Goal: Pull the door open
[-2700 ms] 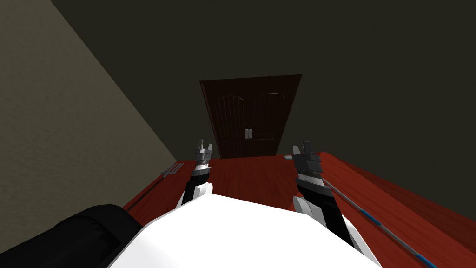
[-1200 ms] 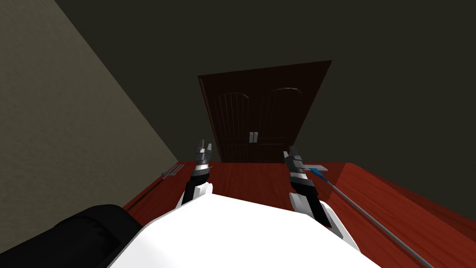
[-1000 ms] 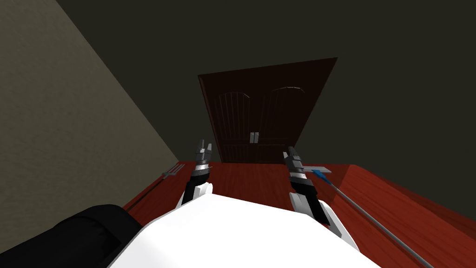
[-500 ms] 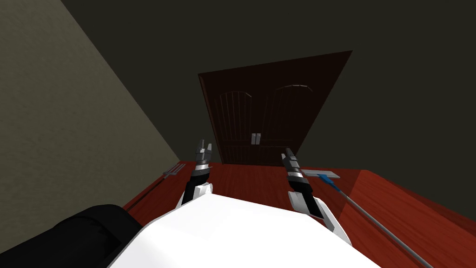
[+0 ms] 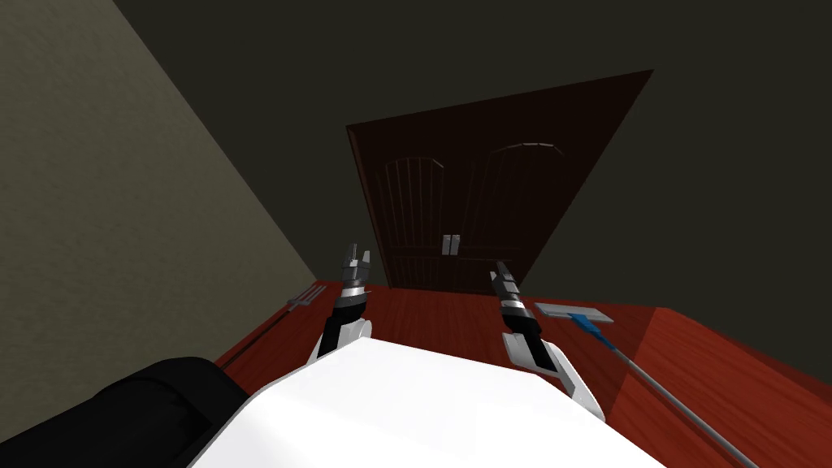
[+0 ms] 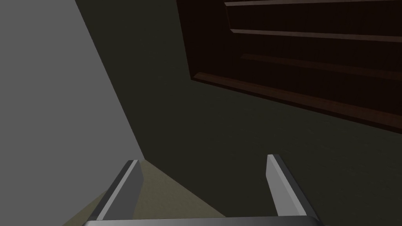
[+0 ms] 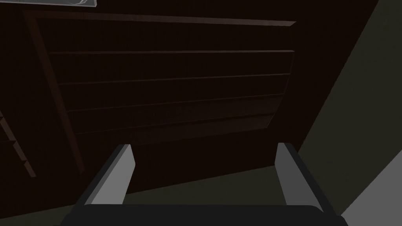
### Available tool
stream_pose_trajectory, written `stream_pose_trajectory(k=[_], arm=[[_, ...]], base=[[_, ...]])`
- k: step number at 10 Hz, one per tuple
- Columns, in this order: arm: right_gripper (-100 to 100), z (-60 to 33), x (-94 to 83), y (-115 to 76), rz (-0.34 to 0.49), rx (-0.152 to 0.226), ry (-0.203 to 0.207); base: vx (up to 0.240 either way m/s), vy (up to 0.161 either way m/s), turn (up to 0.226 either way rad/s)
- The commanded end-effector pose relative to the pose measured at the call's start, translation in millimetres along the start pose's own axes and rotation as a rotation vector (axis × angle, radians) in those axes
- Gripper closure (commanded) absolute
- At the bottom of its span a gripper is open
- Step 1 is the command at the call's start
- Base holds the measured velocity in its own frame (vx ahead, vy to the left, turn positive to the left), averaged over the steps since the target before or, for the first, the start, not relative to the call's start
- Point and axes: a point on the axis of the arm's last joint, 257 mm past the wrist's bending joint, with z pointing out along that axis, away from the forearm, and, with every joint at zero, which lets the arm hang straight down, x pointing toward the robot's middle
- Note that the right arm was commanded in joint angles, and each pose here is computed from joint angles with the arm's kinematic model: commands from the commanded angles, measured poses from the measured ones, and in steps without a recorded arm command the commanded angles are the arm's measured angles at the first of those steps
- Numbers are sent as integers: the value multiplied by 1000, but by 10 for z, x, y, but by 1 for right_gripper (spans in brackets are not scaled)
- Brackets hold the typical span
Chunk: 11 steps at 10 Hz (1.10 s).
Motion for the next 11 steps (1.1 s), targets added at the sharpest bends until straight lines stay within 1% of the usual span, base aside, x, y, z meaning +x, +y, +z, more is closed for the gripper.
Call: stream_pose_trajectory(k=[1, 11], arm=[[-100, 24, -19, -121, 6, 26, 0], [-100, 72, -85, -819, 43, 169, -6]], base=[[91, -19, 53], [98, -12, 58]])
